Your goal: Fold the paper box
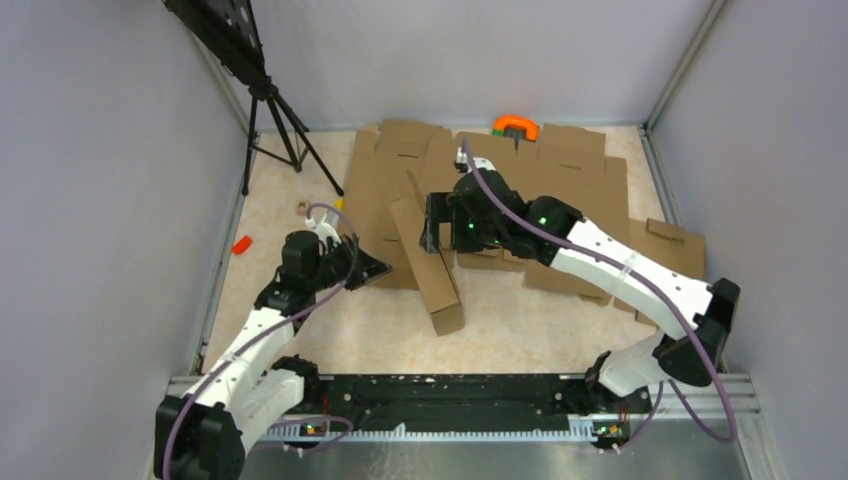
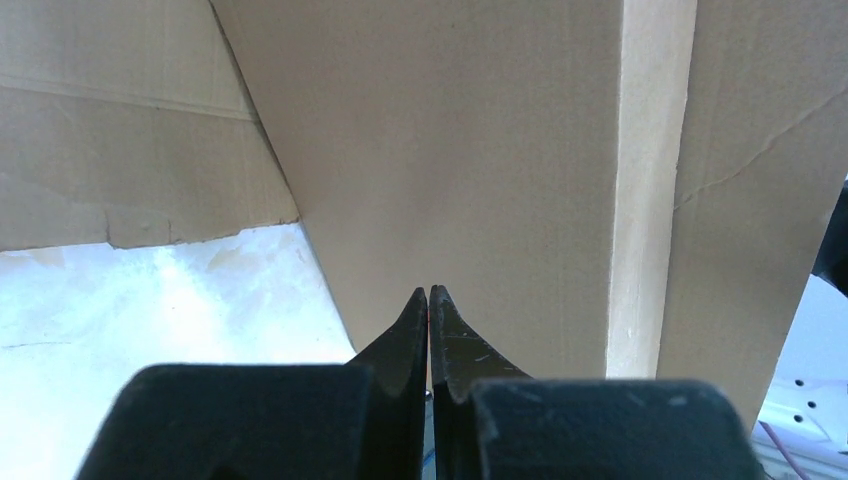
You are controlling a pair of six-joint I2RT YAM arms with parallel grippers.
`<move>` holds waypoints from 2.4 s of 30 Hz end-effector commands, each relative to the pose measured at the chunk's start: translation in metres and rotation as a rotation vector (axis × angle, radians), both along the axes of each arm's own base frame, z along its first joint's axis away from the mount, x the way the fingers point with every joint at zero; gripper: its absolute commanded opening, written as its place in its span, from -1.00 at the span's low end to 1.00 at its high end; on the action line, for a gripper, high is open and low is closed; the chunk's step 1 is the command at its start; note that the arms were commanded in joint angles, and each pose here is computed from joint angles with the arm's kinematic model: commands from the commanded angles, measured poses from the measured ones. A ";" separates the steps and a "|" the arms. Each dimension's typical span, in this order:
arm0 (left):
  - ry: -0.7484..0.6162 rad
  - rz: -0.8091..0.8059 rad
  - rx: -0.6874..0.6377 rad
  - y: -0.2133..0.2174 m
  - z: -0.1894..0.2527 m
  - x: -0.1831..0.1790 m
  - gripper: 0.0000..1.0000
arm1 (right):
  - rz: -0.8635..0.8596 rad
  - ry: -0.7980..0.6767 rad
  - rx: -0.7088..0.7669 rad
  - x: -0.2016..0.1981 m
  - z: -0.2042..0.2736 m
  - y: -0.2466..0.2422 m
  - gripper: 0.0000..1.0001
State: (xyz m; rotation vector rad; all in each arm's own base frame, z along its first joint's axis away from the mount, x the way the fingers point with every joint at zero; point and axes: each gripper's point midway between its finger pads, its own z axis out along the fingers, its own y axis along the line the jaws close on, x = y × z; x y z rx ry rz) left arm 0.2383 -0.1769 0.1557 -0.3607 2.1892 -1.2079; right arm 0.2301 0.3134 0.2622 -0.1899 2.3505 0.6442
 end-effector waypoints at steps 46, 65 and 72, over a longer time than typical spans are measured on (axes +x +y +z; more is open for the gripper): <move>-0.128 -0.132 0.177 -0.032 0.026 -0.010 -1.00 | 0.290 0.029 -0.410 -0.041 -0.038 0.004 0.13; -0.508 -0.162 0.232 0.002 0.111 0.008 0.63 | 0.774 -0.054 -0.460 -0.108 -0.057 -0.069 0.09; -0.731 -0.178 0.228 0.002 0.129 -0.001 0.67 | 0.801 -0.054 -0.447 -0.110 -0.059 -0.065 0.09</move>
